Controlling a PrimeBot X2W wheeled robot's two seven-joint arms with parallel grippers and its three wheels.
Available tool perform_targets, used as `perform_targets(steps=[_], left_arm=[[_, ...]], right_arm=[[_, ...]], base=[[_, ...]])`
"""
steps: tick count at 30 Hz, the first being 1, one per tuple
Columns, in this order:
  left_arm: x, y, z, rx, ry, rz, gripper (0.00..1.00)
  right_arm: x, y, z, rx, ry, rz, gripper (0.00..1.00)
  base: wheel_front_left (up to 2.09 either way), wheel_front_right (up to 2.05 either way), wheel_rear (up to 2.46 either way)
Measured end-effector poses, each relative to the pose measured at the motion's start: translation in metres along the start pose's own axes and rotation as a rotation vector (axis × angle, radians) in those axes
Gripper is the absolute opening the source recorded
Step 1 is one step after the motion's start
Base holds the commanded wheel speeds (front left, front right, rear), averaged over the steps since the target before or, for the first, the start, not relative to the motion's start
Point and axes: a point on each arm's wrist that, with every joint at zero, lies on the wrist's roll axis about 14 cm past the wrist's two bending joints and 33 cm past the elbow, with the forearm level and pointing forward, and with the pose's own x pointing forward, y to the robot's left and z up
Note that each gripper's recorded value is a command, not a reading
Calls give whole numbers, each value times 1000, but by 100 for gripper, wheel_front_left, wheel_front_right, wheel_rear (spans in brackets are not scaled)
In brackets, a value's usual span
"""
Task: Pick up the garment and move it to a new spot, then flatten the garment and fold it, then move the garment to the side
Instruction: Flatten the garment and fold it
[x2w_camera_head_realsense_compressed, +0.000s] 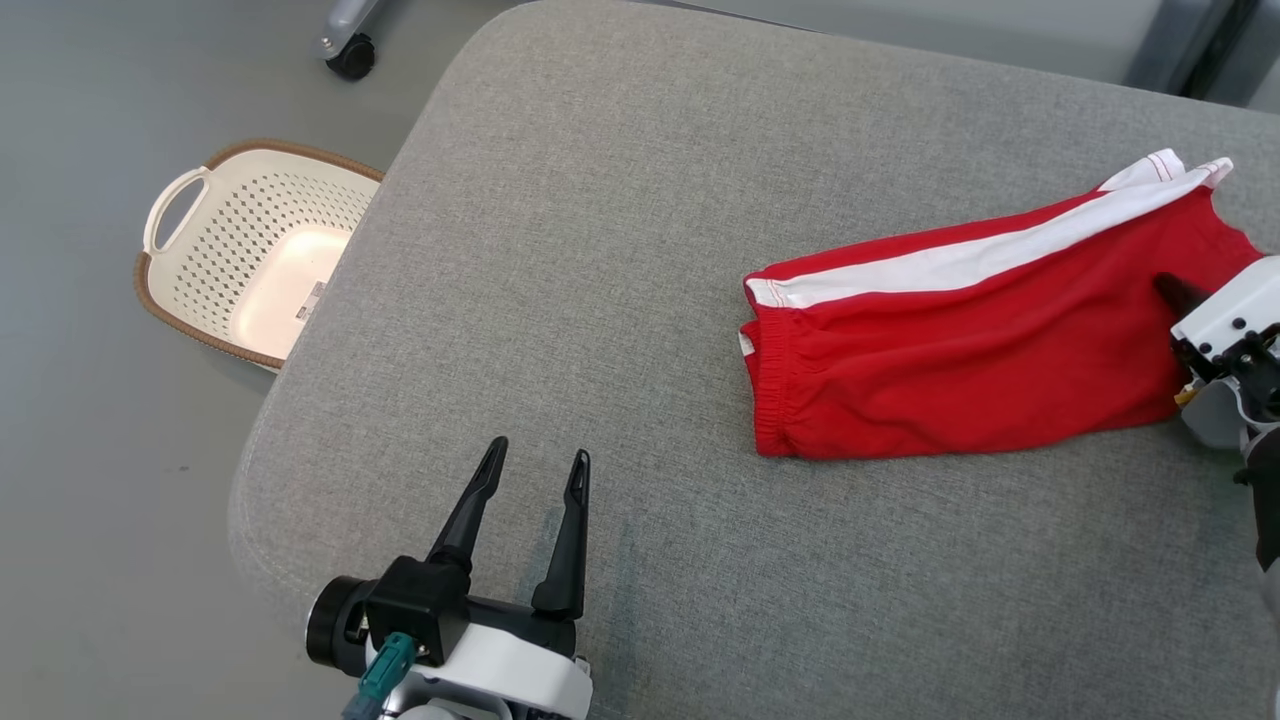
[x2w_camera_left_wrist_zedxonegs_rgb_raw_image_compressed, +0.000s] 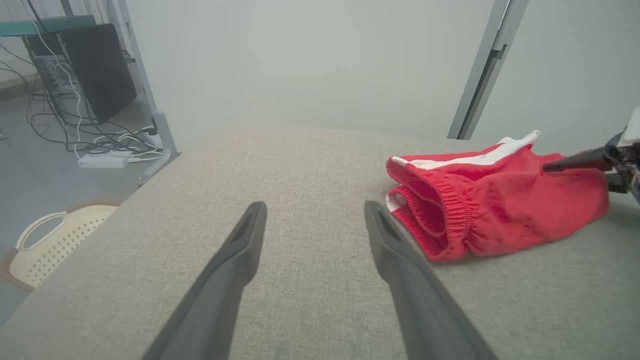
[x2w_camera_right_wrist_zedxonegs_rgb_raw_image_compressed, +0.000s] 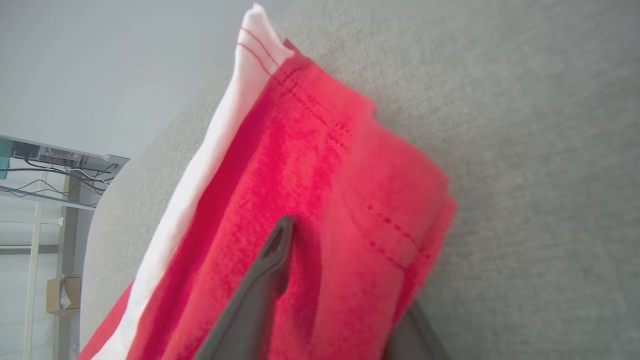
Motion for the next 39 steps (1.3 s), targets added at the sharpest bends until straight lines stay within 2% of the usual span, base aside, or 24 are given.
perform_targets(steps=[10,19,27,39], left_arm=[[-1,0,3,-6,-11,-1,100],[-1,-5,10,-8,-38,-22,100],[-3,-13,13,-14,-53,-56,100],[-14,-25,19,-18,-83,-101,100]], right_arm=[[-5,12,2,-8,-47,16,0],[-23,3,14,15,-128,1,0],[-50,-29,21,67,-205,-56,0],[-111,-117,27,132,-339,-231,0]], base=[[0,0,0],[0,0,0],[0,0,0],[0,0,0]])
